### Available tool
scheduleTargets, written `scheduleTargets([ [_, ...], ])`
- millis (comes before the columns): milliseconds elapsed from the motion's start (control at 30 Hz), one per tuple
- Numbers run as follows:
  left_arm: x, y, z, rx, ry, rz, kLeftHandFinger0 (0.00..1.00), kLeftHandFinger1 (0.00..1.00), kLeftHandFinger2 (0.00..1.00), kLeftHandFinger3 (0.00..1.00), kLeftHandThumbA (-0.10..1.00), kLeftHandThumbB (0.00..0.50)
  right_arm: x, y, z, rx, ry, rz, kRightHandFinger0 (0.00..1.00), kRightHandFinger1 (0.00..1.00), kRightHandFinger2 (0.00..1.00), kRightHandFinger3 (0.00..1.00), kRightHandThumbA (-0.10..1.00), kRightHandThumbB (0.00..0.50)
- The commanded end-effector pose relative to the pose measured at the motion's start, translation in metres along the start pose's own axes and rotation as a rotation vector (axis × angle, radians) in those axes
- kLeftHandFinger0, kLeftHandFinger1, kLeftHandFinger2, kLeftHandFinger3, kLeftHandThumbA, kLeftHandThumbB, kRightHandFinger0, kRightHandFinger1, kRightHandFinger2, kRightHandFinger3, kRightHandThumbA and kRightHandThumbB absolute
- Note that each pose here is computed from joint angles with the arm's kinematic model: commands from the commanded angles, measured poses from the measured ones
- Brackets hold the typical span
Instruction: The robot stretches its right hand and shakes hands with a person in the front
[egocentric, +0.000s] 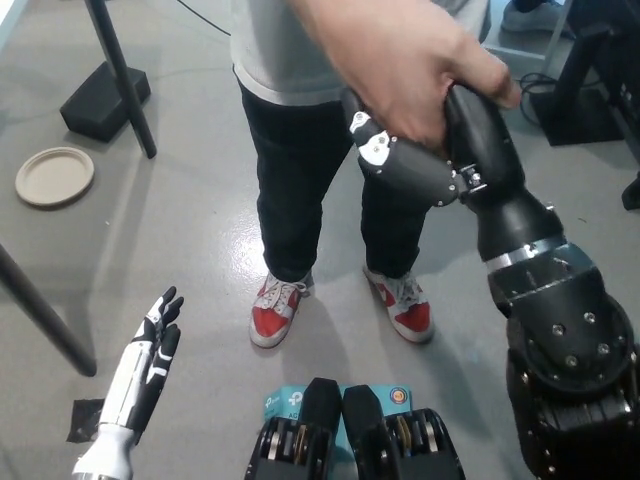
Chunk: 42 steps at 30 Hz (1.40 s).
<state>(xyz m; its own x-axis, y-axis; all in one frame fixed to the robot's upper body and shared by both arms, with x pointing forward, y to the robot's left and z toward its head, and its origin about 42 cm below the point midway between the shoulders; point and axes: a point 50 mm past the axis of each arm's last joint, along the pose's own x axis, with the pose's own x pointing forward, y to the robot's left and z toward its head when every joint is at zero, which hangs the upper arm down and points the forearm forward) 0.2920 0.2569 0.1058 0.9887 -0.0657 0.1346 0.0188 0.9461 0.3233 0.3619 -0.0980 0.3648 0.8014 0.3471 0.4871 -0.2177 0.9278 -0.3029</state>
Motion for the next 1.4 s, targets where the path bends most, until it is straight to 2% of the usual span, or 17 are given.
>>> scheduleTargets([
  [0, 0.009, 0.004, 0.016, 0.003, -0.074, 0.012, 1.00, 1.00, 1.00, 1.00, 1.00, 0.060, 0.036, 0.008, -0.029, -0.060, 0.099, 0.018, 1.00, 1.00, 1.00, 1.00, 0.51, 0.181],
  [67, 0.010, 0.005, 0.017, 0.011, -0.078, 0.012, 1.00, 1.00, 1.00, 1.00, 1.00, 0.066, 0.046, 0.010, -0.050, -0.101, 0.169, 0.024, 1.00, 1.00, 1.00, 1.00, 0.54, 0.193],
  [100, 0.011, 0.005, 0.017, 0.010, -0.081, 0.014, 1.00, 1.00, 1.00, 1.00, 1.00, 0.065, 0.059, 0.012, -0.079, -0.126, 0.250, 0.040, 1.00, 1.00, 1.00, 1.00, 0.57, 0.202],
  [133, 0.012, 0.005, 0.018, 0.011, -0.084, 0.014, 1.00, 1.00, 1.00, 1.00, 1.00, 0.064, 0.061, 0.012, -0.084, -0.125, 0.265, 0.042, 1.00, 1.00, 1.00, 1.00, 0.57, 0.203],
  [200, 0.012, 0.004, 0.018, 0.016, -0.081, 0.013, 1.00, 1.00, 1.00, 1.00, 1.00, 0.043, 0.072, 0.012, -0.113, -0.159, 0.358, 0.050, 1.00, 1.00, 1.00, 1.00, 0.60, 0.227],
  [267, 0.013, 0.005, 0.019, 0.019, -0.083, 0.014, 1.00, 1.00, 1.00, 1.00, 1.00, 0.031, 0.078, 0.010, -0.134, -0.183, 0.414, 0.048, 1.00, 1.00, 1.00, 1.00, 0.60, 0.228],
  [367, 0.015, 0.005, 0.021, 0.018, -0.087, 0.015, 1.00, 1.00, 1.00, 1.00, 1.00, 0.032, 0.083, 0.008, -0.149, -0.198, 0.460, 0.051, 1.00, 1.00, 1.00, 1.00, 0.59, 0.217],
  [500, 0.019, 0.006, 0.022, 0.018, -0.093, 0.013, 1.00, 1.00, 1.00, 1.00, 1.00, 0.030, 0.081, 0.006, -0.153, -0.213, 0.470, 0.059, 1.00, 1.00, 1.00, 1.00, 0.66, 0.250],
  [567, 0.020, 0.007, 0.023, 0.023, -0.097, 0.012, 1.00, 1.00, 1.00, 1.00, 1.00, 0.029, 0.076, 0.006, -0.141, -0.197, 0.422, 0.052, 1.00, 1.00, 1.00, 1.00, 0.68, 0.262],
  [733, 0.020, 0.007, 0.022, 0.017, -0.096, 0.017, 1.00, 1.00, 1.00, 1.00, 1.00, 0.034, 0.061, 0.006, -0.082, -0.144, 0.222, 0.027, 1.00, 1.00, 1.00, 1.00, 0.66, 0.239],
  [767, 0.020, 0.007, 0.021, 0.020, -0.094, 0.016, 1.00, 1.00, 1.00, 1.00, 1.00, 0.043, 0.055, 0.005, -0.059, -0.137, 0.159, 0.024, 1.00, 1.00, 1.00, 1.00, 0.68, 0.245],
  [833, 0.019, 0.007, 0.021, 0.023, -0.092, 0.017, 1.00, 1.00, 1.00, 1.00, 1.00, 0.045, 0.044, 0.004, -0.025, -0.091, 0.036, 0.024, 1.00, 1.00, 1.00, 1.00, 0.66, 0.226],
  [1033, 0.019, 0.007, 0.020, 0.029, -0.083, 0.014, 1.00, 1.00, 1.00, 1.00, 1.00, 0.038, -0.014, -0.001, 0.083, -0.046, -0.314, -0.001, 1.00, 1.00, 1.00, 1.00, 0.65, 0.239],
  [1100, 0.018, 0.007, 0.020, 0.029, -0.085, 0.014, 1.00, 1.00, 1.00, 1.00, 1.00, 0.046, -0.033, -0.002, 0.105, -0.024, -0.396, -0.014, 1.00, 1.00, 1.00, 1.00, 0.63, 0.241],
  [1233, 0.020, 0.008, 0.020, 0.038, -0.090, 0.012, 1.00, 1.00, 1.00, 1.00, 1.00, 0.055, -0.066, -0.002, 0.131, 0.033, -0.540, -0.030, 1.00, 1.00, 1.00, 1.00, 0.57, 0.247],
  [1367, 0.020, 0.008, 0.020, 0.040, -0.090, 0.009, 1.00, 1.00, 1.00, 1.00, 1.00, 0.068, -0.067, -0.003, 0.127, 0.019, -0.527, -0.028, 1.00, 1.00, 1.00, 1.00, 0.55, 0.237],
])
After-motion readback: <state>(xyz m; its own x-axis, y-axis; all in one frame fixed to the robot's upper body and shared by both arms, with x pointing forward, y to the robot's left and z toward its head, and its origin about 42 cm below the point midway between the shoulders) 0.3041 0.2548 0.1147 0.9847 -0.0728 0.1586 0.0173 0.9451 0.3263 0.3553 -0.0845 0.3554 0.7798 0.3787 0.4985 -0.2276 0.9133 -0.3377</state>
